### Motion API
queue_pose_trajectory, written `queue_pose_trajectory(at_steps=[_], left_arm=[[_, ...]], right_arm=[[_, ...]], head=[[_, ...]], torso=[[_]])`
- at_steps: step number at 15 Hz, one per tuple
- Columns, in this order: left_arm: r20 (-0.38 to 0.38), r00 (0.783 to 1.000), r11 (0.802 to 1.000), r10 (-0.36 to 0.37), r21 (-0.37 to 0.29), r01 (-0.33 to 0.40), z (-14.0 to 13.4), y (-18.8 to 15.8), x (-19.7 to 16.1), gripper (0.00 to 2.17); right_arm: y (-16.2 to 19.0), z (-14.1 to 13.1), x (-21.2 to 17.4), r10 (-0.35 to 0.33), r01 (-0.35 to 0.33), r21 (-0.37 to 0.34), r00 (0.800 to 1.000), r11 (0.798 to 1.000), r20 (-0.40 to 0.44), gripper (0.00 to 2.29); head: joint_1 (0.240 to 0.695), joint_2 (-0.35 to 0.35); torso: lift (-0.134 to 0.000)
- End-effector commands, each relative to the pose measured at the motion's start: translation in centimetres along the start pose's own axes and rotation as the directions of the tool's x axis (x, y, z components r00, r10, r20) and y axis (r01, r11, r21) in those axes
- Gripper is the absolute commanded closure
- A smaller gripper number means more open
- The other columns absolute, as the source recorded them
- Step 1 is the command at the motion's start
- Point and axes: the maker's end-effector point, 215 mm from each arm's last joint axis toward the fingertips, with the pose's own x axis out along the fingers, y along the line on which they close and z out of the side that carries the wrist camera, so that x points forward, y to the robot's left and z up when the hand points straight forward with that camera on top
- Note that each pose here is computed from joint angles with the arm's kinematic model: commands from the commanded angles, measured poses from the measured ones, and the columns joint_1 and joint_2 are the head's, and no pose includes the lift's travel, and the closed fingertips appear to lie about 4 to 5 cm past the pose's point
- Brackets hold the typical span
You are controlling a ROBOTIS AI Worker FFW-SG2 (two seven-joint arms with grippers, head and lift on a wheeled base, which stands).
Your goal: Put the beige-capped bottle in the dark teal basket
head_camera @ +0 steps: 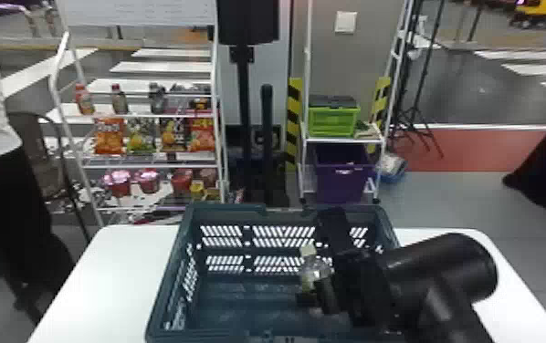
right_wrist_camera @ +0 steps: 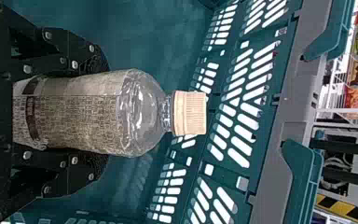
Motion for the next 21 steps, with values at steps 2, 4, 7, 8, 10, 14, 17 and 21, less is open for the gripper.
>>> queue_pose_trajectory(at_steps=[2, 4, 7, 8, 10, 14, 17, 21], left_arm=[[0.002, 1.000, 1.000, 0.002, 0.000, -0.002, 0.0, 0.2, 0.0, 0.17], [0.004, 1.000, 1.000, 0.001, -0.002, -0.001, 0.0, 0.1, 0.1, 0.17], [0.002, 1.000, 1.000, 0.004, -0.002, -0.004, 0.0, 0.2, 0.1, 0.17], [0.002, 1.000, 1.000, 0.001, -0.001, -0.001, 0.0, 0.2, 0.1, 0.17], [0.001, 1.000, 1.000, 0.002, -0.003, -0.002, 0.0, 0.2, 0.1, 0.17], [0.001, 1.000, 1.000, 0.001, -0.002, -0.001, 0.0, 0.2, 0.1, 0.17], [0.000, 1.000, 1.000, 0.002, -0.004, -0.002, -0.1, 0.2, 0.1, 0.17], [0.008, 1.000, 1.000, -0.001, -0.005, 0.001, 0.2, 0.1, 0.3, 0.17]], right_arm=[[0.9, 0.5, 0.0, 0.032, -0.032, 0.011, 0.999, 0.999, 0.010, 1.23], [1.0, 0.5, 0.0, 0.033, -0.033, 0.014, 0.999, 0.999, 0.010, 0.00], [1.0, 0.7, 0.0, 0.032, -0.032, 0.014, 0.999, 0.999, 0.015, 0.03], [1.0, 0.8, -0.2, 0.032, -0.032, 0.013, 0.999, 0.999, 0.020, 0.04], [1.3, 1.3, -0.6, 0.037, -0.037, 0.009, 0.999, 0.999, 0.038, 0.04], [3.2, 3.5, -4.0, 0.068, -0.070, 0.008, 0.984, 0.998, 0.167, 0.04], [5.1, 5.8, -7.8, 0.102, -0.117, 0.020, 0.925, 0.993, 0.365, 0.04], [1.6, 4.0, -12.8, 0.032, -0.072, 0.049, 0.828, 0.996, 0.561, 0.04]], head=[[0.499, 0.000], [0.499, 0.000], [0.499, 0.000], [0.499, 0.000], [0.499, 0.000], [0.499, 0.000], [0.499, 0.000], [0.499, 0.000]], torso=[[0.000], [0.000], [0.000], [0.000], [0.000], [0.000], [0.000], [0.000]])
